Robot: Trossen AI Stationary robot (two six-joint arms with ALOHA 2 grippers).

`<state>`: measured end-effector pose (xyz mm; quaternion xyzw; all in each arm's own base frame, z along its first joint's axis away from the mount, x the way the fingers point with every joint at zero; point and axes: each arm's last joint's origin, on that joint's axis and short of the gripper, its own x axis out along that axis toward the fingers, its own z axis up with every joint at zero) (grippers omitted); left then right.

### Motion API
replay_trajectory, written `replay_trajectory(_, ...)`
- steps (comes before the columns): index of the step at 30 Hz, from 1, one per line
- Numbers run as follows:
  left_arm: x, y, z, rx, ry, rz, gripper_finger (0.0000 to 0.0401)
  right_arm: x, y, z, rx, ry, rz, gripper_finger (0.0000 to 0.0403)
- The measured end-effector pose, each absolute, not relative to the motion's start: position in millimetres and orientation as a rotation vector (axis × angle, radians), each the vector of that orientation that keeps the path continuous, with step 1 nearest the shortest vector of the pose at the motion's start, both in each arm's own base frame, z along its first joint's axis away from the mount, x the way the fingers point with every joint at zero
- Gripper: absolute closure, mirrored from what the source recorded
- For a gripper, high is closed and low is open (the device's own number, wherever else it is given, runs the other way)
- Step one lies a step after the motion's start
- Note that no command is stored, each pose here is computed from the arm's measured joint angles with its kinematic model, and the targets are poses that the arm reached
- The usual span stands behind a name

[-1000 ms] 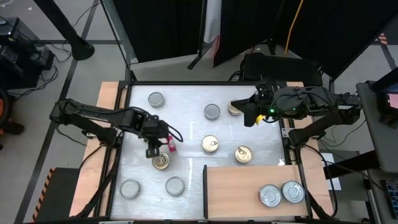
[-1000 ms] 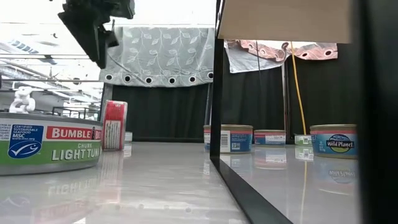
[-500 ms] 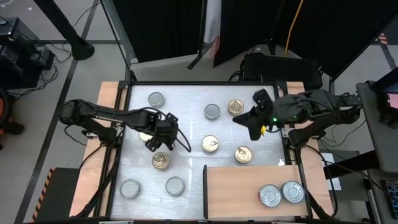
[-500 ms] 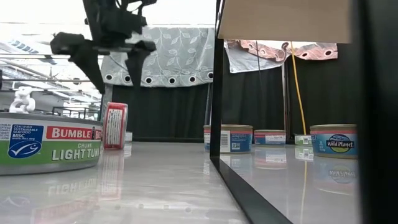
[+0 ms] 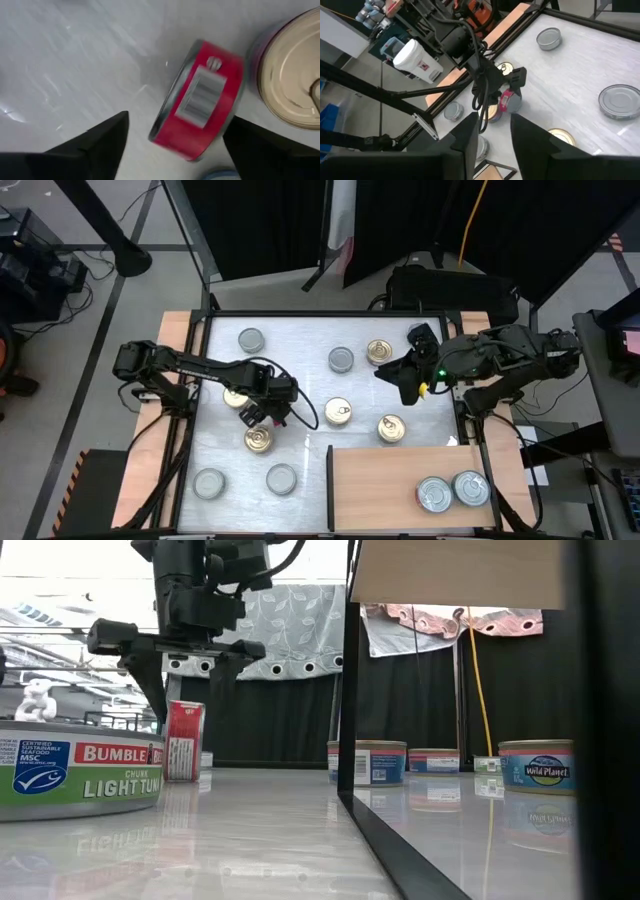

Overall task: Stack canned seafood by type on shelf
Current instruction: Stack the red tuna can on top of the other red tuna can on the shelf

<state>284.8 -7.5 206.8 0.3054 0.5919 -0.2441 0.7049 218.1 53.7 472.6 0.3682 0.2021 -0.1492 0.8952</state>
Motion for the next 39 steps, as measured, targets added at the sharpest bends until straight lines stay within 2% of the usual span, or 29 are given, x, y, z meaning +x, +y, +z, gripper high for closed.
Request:
replay_trajectory(8, 286, -8, 208, 0.664, 1.296, -0.541, 0.0247, 217, 54, 472, 0.756, 0.429, -0.311, 0.0279)
replay_trajectory(12, 286, -9, 208, 0.625, 1.282, -0.555, 0.0301, 217, 54, 472, 0.753, 0.429, -0.31, 0.028)
replay_trajectory(18, 286, -9, 208, 0.542, 1.31, -0.489, 0.0329, 216, 53, 471, 0.748, 0.44, -0.316, 0.0279)
replay_trajectory(23, 285, -9, 214, 0.401, 1.364, -0.38, 0.0333, 215, 53, 468, 0.816, 0.46, -0.351, 0.0279)
replay_trajectory(27, 286, -12, 231, 0.097, 1.4, -0.263, 0.0333, 213, 53, 459, 0.882, 0.531, -0.43, 0.0279)
replay_trajectory(29, 291, -16, 239, -0.144, 1.348, -0.222, 0.0333, 214, 53, 455, 0.896, 0.559, -0.464, 0.0279)
replay_trajectory(31, 296, -28, 240, -0.276, 1.294, -0.194, 0.0333, 215, 53, 453, 0.89, 0.563, -0.49, 0.0279)
replay_trajectory(35, 302, -58, 233, -0.291, 1.235, -0.183, 0.0345, 219, 51, 453, 0.871, 0.498, -0.541, 0.0279)
replay_trajectory(39, 306, -78, 228, -0.256, 1.182, -0.135, 0.038, 221, 50, 454, 0.867, 0.477, -0.549, 0.0279)
